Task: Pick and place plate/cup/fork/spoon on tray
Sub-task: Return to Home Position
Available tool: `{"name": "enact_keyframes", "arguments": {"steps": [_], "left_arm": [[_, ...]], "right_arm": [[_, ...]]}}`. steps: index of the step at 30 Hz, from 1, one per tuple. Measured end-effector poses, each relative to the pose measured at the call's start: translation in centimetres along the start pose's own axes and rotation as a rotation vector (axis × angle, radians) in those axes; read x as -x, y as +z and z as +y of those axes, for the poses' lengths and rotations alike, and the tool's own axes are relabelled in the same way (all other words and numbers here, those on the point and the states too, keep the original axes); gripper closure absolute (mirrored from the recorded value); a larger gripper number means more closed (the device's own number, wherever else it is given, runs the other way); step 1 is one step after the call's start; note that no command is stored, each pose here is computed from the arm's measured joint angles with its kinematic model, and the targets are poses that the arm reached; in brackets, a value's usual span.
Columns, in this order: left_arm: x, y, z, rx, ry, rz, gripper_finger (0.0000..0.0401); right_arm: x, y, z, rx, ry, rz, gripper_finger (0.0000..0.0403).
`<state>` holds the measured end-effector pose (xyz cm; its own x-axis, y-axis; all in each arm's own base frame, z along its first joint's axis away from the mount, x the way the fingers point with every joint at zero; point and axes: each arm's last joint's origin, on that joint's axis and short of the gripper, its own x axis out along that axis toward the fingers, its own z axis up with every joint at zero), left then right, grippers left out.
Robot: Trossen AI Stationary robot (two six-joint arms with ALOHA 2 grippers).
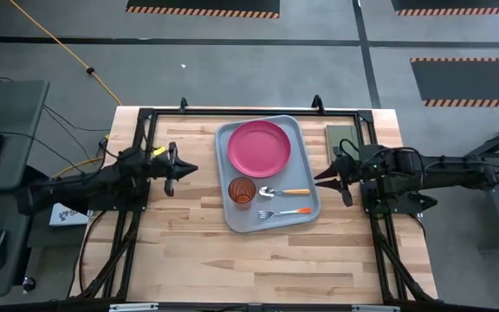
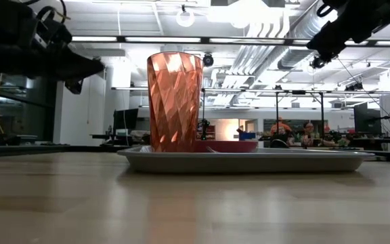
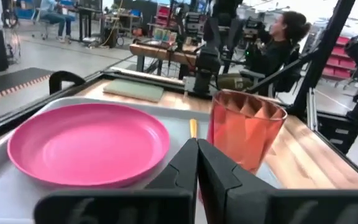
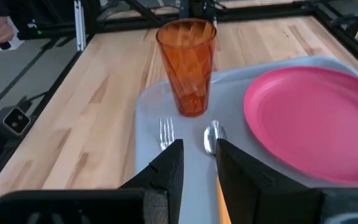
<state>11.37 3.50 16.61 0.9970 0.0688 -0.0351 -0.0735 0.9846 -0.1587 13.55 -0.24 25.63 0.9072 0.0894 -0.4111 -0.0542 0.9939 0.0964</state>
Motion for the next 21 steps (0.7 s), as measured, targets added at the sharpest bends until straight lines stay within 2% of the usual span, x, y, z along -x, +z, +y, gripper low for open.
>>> {"name": "enact_keyframes", "arguments": {"steps": [4,7,10,13,18,21], "left_arm": [[-0.3,-0.2,-1.2,-0.025,0.017,0.001,0.0401],[-0.4,-0.4,-2.0,-0.038,0.065,0.001,0.0401],[-0.4,-0.5,-2.8,-0.059,0.093,-0.003,0.0401],[-0.3,-0.5,-3.5,-0.061,0.115,-0.016,0.0401],[-0.1,0.0,-4.5,-0.072,0.104,-0.086,0.0401],[0.0,0.2,-4.9,-0.072,0.1,-0.106,0.0401]], "right_arm": [[0.8,-0.4,0.1,-0.015,-0.002,0.01,0.0316],[1.8,-0.2,0.2,-0.008,0.002,-0.045,0.0321],[3.0,-0.1,0.4,0.007,0.005,-0.106,0.0347],[3.6,-0.7,0.4,0.018,-0.003,-0.192,0.0389],[1.3,-3.6,-0.1,-0.009,0.001,-0.4,0.0394],[-0.3,-5.8,-0.4,-0.025,0.004,-0.436,0.0401]]}}
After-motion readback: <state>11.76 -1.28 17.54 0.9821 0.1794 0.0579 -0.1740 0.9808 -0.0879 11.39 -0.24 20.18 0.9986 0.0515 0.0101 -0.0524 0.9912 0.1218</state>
